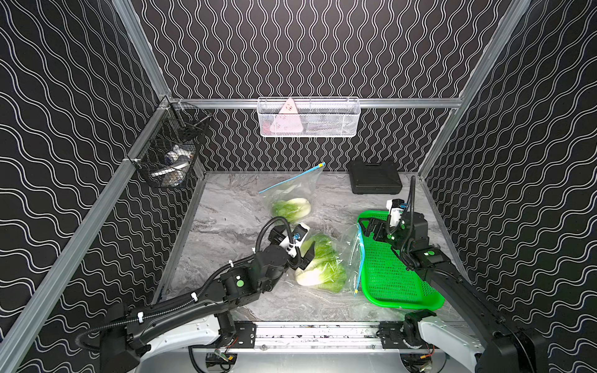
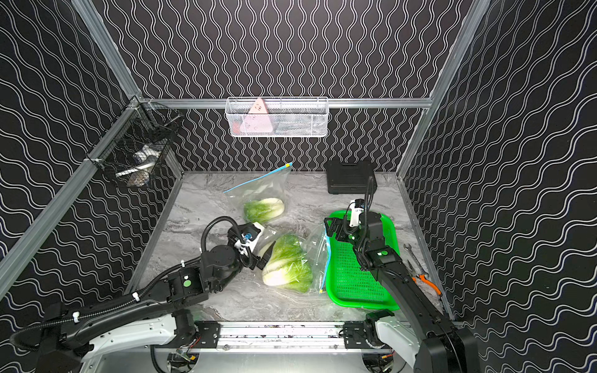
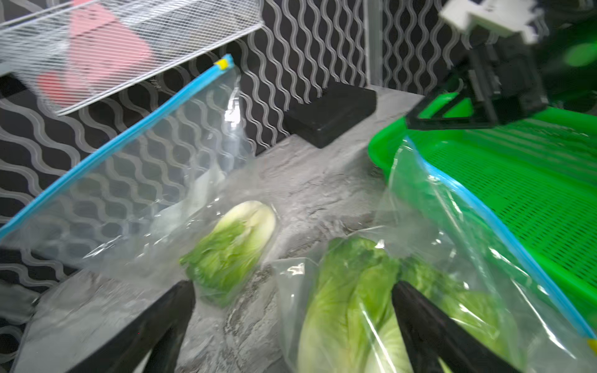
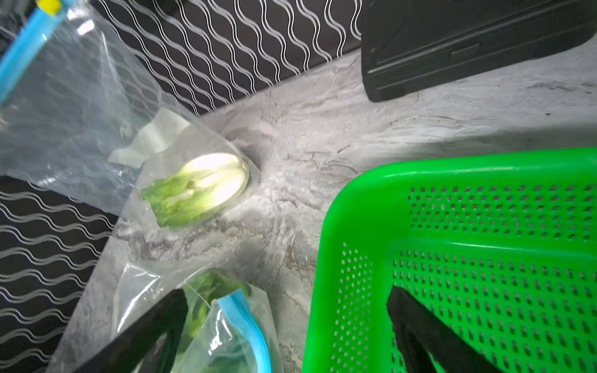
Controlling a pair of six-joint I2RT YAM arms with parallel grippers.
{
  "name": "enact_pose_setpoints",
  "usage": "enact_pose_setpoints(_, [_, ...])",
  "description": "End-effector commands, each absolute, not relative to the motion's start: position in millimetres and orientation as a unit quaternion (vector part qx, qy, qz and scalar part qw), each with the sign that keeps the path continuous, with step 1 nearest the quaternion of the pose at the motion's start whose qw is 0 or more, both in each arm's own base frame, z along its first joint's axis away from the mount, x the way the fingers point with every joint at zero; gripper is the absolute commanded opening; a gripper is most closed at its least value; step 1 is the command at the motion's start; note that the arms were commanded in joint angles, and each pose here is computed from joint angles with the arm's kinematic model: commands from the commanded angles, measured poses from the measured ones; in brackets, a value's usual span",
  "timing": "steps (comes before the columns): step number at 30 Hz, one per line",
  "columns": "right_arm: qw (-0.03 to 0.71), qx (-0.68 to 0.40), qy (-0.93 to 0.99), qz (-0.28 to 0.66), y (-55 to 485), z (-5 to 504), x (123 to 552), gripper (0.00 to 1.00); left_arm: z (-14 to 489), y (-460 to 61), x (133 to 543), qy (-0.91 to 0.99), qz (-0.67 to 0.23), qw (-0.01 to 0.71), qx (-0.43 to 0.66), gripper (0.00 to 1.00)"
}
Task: Open the zip-top bag and take out the chinese cabbages
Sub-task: Pick up the zipper food storage bag at the center of the board.
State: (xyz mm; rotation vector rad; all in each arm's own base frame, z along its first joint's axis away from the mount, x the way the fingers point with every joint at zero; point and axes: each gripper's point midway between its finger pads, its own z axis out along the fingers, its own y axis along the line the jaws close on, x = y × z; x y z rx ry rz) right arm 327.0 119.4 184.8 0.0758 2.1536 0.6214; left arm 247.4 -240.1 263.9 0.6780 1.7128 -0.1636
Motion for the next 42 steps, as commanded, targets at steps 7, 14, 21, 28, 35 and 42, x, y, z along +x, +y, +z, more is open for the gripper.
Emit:
enact_pose_setpoints(7, [0.351, -0.036, 0.887, 0.298, 156, 172, 326, 0.72, 253, -256, 229, 0.732, -0.103, 0.566, 0.364, 0.99])
enact_pose_setpoints(14, [0.341, -0.063, 0.877, 0.333, 173, 188, 316, 0.06, 249, -246, 234, 0.764, -0.12, 0.561, 0.294, 0.99])
enact_pose_setpoints(21, [0.354, -0.072, 0.846, 0.391, 192, 231, 316, 0.0, 255, -238, 234, 0.775, -0.147, 0.567, 0.237, 0.99])
enact_pose_setpoints(28, [0.375, -0.028, 0.829, 0.415, 218, 282, 352, 0.0, 265, -268, 217, 0.699, -0.202, 0.607, 0.319, 0.99])
enact_pose_setpoints(35, [0.372, -0.089, 0.812, 0.441, 260, 313, 355, 0.0, 264, -264, 229, 0.68, -0.17, 0.655, 0.282, 0.99])
enact_pose_setpoints(42, [0.374, -0.225, 0.799, 0.414, 266, 312, 326, 0.0, 267, -235, 284, 0.749, -0.229, 0.573, 0.24, 0.99])
